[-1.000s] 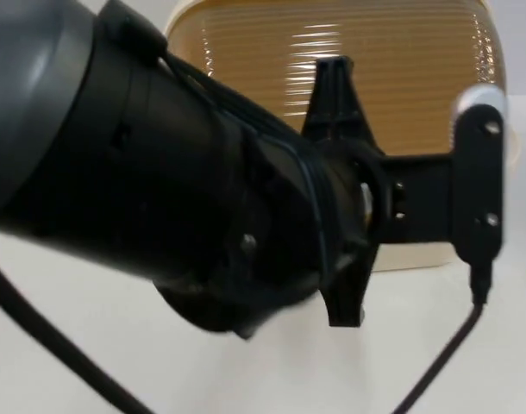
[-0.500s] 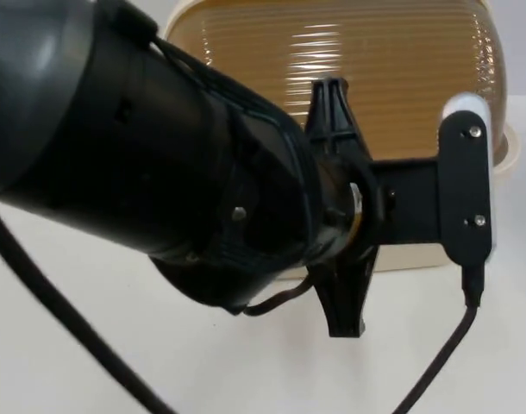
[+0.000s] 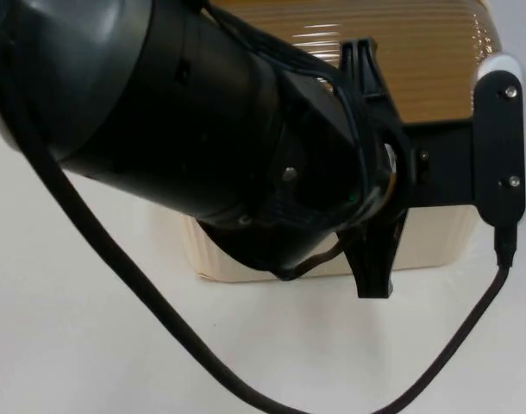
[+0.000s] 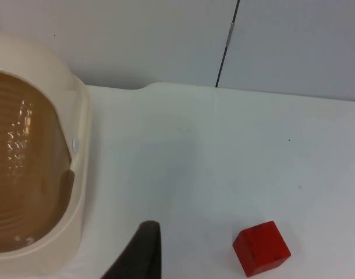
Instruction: Open the box lid with the left hand, place the block into the box with the right hand, then close the box lid with the left hand.
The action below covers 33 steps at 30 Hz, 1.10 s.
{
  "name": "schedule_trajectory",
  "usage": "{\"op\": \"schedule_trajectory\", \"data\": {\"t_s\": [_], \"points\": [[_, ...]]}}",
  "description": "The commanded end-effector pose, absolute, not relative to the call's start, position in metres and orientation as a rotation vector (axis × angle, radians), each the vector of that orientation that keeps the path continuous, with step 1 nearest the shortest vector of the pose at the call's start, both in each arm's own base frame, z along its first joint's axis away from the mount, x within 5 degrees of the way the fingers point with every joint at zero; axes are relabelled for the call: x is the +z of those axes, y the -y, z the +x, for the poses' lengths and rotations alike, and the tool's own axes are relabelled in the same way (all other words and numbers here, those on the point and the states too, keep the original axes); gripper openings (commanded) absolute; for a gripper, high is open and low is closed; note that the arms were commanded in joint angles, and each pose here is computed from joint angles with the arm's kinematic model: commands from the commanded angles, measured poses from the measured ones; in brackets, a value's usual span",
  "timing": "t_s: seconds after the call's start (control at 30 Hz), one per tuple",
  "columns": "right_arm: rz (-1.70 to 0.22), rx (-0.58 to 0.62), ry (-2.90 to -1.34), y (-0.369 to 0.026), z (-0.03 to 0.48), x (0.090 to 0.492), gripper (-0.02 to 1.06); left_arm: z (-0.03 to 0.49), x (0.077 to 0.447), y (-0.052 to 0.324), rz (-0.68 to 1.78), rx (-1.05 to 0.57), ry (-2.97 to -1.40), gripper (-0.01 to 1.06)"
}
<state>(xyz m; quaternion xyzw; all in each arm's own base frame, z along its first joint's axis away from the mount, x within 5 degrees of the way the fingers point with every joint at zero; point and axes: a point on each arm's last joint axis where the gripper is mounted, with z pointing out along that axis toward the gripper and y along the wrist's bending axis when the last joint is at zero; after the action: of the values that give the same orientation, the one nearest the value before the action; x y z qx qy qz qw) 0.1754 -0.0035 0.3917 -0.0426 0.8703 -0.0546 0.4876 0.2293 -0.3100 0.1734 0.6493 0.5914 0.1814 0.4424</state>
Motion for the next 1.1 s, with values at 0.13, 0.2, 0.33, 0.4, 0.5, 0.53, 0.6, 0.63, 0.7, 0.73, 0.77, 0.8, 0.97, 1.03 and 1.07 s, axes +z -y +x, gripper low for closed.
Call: {"op": "schedule_trajectory", "data": {"t_s": [0.13, 0.2, 0.33, 0.4, 0.5, 0.53, 0.6, 0.63, 0.7, 0.73, 0.77, 0.8, 0.97, 1.03, 1.07], "points": [[-0.105, -0.139, -2.099, 0.004, 0.175, 0.395, 1.05, 0.230, 0.175, 0.311, 1.609, 0.447, -1.463, 0.00], [-0.100, -0.136, -2.099, 0.004, 0.175, 0.395, 1.05, 0.232, 0.171, 0.310, 1.660, 0.398, -1.473, 0.00], [-0.100, -0.136, -2.099, 0.004, 0.175, 0.395, 1.05, 0.238, 0.171, 0.305, 1.670, 0.404, -1.465, 0.00], [-0.100, -0.136, -2.099, 0.004, 0.175, 0.395, 1.05, 0.244, 0.172, 0.301, 1.659, 0.434, -1.467, 0.00], [-0.100, -0.136, -2.099, 0.004, 0.175, 0.395, 1.05, 0.244, 0.172, 0.301, 1.647, 0.432, -1.485, 0.00], [-0.100, -0.136, -2.099, 0.004, 0.175, 0.395, 1.05, 0.244, 0.171, 0.300, 1.650, 0.433, -1.495, 0.00], [-0.101, -0.141, -2.099, 0.004, 0.175, 0.395, 1.05, 0.240, 0.168, 0.301, 1.680, 0.400, -1.519, 0.00], [-0.101, -0.141, -2.099, 0.004, 0.175, 0.395, 1.05, 0.240, 0.168, 0.301, 1.680, 0.400, -1.519, 0.00], [-0.103, -0.146, -2.098, 0.004, 0.175, 0.395, 1.05, 0.237, 0.165, 0.301, 1.704, 0.364, -1.543, 0.00], [-0.103, -0.146, -2.098, 0.004, 0.175, 0.395, 1.05, 0.237, 0.165, 0.301, 1.706, 0.365, -1.542, 0.00], [-0.103, -0.146, -2.098, 0.004, 0.175, 0.395, 1.05, 0.239, 0.166, 0.301, 1.717, 0.380, -1.518, 0.00], [-0.103, -0.146, -2.098, 0.004, 0.175, 0.395, 1.05, 0.239, 0.166, 0.301, 1.717, 0.380, -1.518, 0.00], [-0.104, -0.148, -2.098, 0.004, 0.175, 0.395, 1.05, 0.241, 0.168, 0.301, 1.739, 0.424, -1.463, 0.00], [-0.104, -0.148, -2.098, 0.004, 0.175, 0.395, 1.05, 0.241, 0.168, 0.301, 1.738, 0.423, -1.465, 0.00], [-0.104, -0.148, -2.098, 0.004, 0.175, 0.395, 1.05, 0.241, 0.168, 0.301, 1.734, 0.420, -1.473, 0.00]]}}
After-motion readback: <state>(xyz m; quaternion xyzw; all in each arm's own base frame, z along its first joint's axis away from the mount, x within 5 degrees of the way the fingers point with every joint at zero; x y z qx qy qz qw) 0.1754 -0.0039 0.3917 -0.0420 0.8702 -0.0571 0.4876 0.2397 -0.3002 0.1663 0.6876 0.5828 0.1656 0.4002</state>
